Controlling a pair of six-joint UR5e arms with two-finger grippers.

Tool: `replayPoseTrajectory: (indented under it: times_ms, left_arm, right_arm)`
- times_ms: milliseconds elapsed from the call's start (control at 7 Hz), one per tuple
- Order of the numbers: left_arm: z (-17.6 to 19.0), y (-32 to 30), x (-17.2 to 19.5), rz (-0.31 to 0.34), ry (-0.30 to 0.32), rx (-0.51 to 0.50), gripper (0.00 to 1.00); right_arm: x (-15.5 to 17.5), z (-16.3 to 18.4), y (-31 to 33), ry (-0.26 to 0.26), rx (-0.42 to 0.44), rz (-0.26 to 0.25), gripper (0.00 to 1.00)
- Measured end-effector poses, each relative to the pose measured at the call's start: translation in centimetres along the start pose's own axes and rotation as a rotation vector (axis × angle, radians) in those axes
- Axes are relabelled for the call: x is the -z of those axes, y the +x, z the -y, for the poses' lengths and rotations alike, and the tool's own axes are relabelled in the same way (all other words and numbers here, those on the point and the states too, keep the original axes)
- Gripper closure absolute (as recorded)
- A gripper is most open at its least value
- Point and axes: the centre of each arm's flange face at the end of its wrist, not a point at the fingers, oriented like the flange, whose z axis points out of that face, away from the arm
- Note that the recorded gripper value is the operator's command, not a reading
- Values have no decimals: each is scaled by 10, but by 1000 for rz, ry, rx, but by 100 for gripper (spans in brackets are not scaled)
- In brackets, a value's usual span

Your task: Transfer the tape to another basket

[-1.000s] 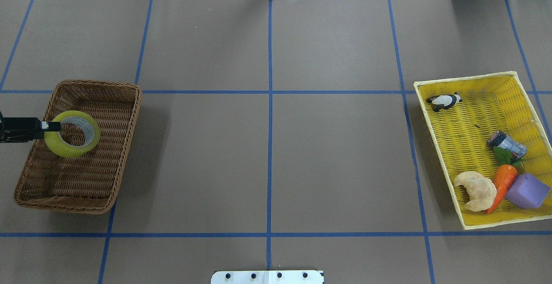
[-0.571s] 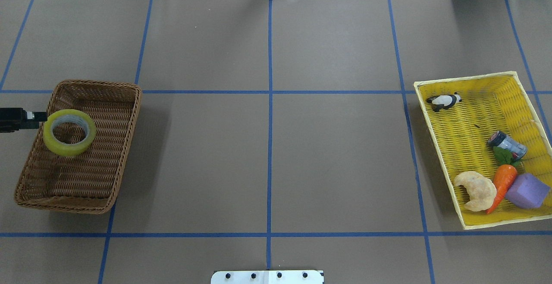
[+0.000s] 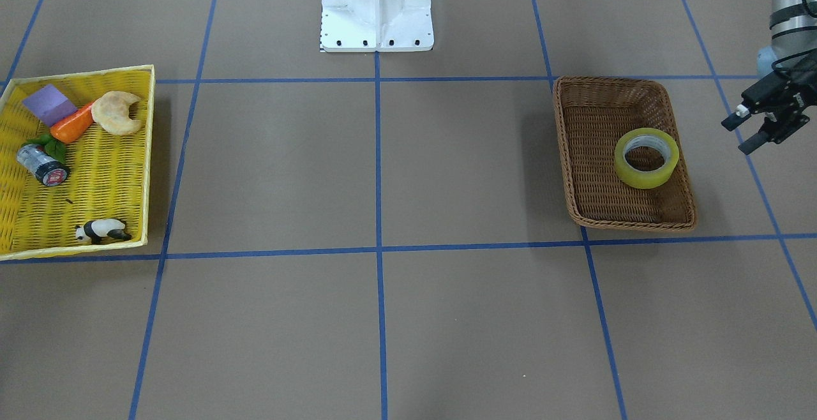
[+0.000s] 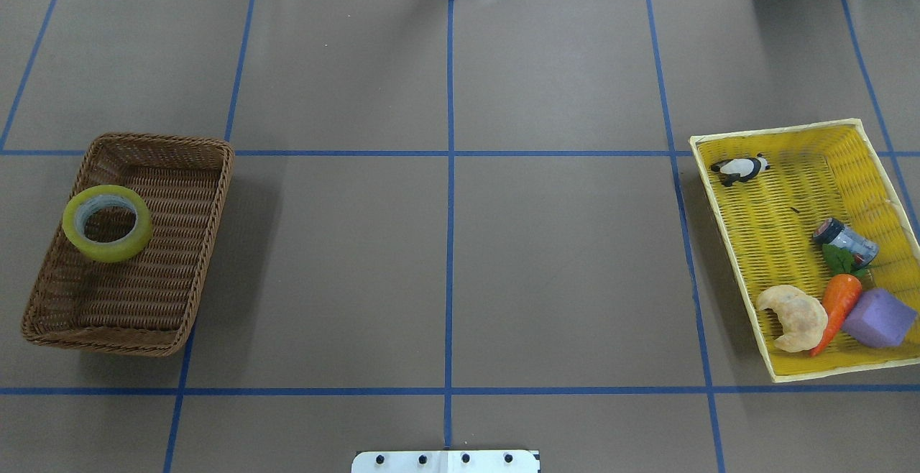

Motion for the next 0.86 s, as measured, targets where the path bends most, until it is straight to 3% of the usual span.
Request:
replayPoseTrajectory:
  times_ms: [143, 429, 571, 857]
  left_arm:
    - [18, -10, 15, 65, 34, -103, 2]
    - [60, -36, 41, 261, 55, -308, 2]
    - [77, -50, 50, 377, 39, -390, 2]
    - [94, -83, 66, 569, -82, -468, 2]
  right_arm:
    - [-1, -1, 1, -2, -1, 0, 0]
    - [-3, -3, 2, -7, -5, 1, 0]
    - [-7, -7, 5, -14, -12, 2, 0]
    - [-7, -19, 17, -17, -38, 0, 0]
